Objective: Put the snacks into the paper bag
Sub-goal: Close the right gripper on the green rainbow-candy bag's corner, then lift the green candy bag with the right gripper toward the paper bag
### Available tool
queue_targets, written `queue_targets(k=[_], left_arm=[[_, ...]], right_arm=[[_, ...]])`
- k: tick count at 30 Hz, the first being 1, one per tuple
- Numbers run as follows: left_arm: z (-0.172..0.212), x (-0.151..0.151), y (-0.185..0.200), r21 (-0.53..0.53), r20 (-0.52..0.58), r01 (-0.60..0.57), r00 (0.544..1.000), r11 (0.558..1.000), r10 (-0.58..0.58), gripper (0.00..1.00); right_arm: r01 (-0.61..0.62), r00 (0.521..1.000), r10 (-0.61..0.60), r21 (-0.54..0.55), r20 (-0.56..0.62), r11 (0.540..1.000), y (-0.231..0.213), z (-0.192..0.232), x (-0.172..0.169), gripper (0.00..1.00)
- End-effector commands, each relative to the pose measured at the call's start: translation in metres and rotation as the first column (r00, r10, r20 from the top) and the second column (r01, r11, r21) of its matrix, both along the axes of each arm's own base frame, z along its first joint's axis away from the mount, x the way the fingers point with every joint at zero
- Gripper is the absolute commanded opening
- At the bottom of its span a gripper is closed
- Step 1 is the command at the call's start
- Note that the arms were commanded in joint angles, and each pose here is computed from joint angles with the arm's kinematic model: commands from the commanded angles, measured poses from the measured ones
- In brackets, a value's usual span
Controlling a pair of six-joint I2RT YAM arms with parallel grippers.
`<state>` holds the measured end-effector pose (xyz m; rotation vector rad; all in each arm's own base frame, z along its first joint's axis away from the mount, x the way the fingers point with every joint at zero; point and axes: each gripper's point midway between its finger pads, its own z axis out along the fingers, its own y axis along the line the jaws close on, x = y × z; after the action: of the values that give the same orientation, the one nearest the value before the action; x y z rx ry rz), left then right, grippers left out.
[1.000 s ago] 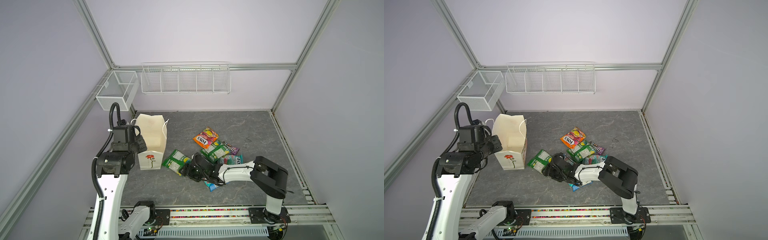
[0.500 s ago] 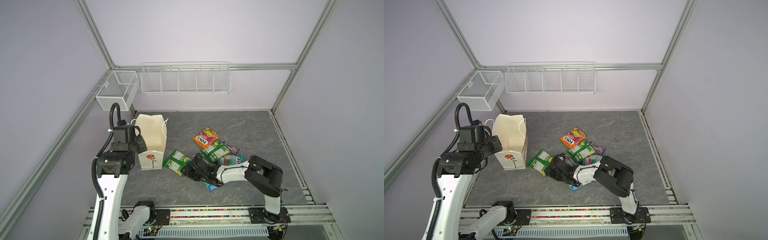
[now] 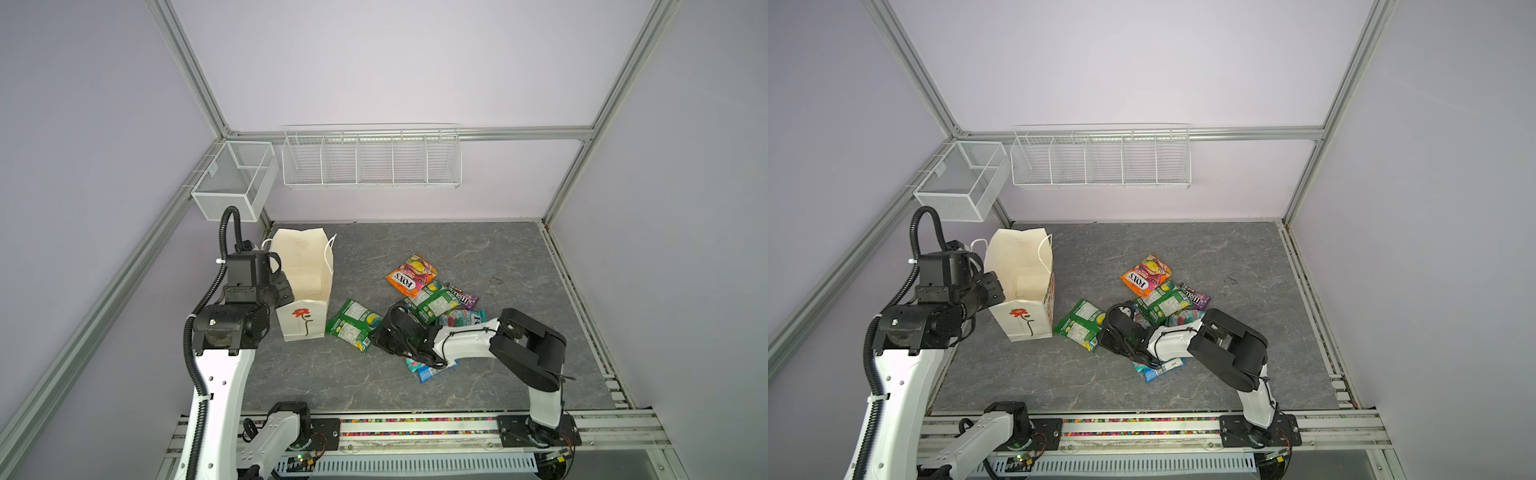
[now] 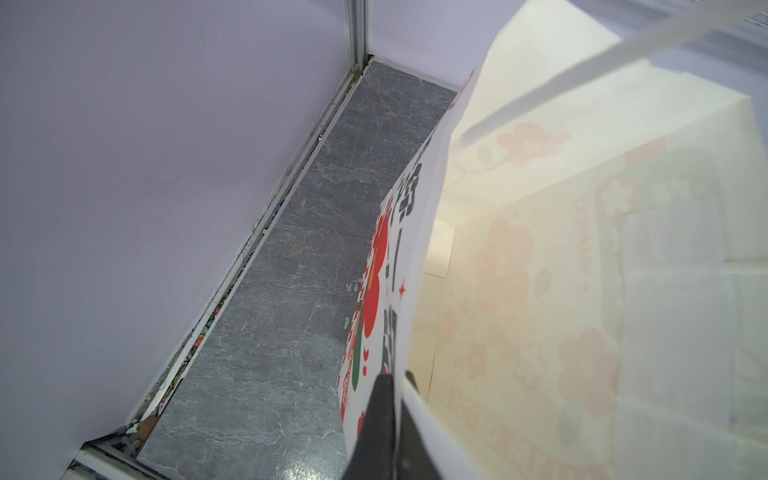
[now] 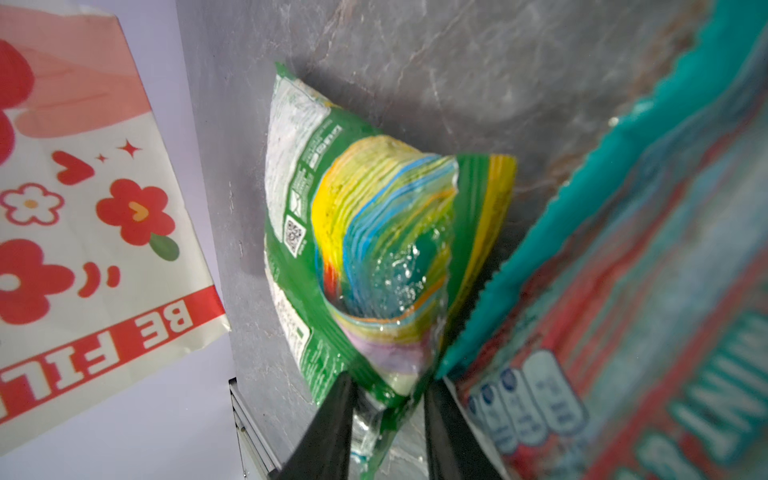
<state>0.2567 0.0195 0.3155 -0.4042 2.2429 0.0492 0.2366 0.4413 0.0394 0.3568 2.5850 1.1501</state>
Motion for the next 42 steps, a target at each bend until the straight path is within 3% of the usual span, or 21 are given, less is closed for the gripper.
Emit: queue_targets(k=[1, 9, 23, 42], left_arm=[[-0.004, -0.008, 0.001, -0.015, -0.02, -0.009, 1.0, 1.0, 0.009, 0.0], [-0.003, -0.01, 0.002, -0.008, -0.02, -0.012, 1.0, 1.0, 0.011, 0.0], [0.001, -0.015, -0.004, -0.028, -0.031, 0.022, 0.999, 0.999, -0.023, 0.0], [-0.013, -0.009, -0.036, -0.138, -0.087, 0.127, 0.986, 0.982, -0.14, 0.0]], right_arm=[[0.013, 1.0, -0.012, -0.026, 0.011, 1.0, 0.001, -0.008, 0.011, 0.31], [-0.014, 0.999, 0.015, -0.026, 0.029, 1.0, 0.005, -0.003, 0.011, 0.07], [-0.058, 0.979, 0.076, -0.099, 0.19, 0.993, -0.015, 0.07, 0.013, 0.07], [-0.013, 0.877, 0.083, -0.149, 0.473, 0.989, -0.082, 0.201, 0.009, 0.06]])
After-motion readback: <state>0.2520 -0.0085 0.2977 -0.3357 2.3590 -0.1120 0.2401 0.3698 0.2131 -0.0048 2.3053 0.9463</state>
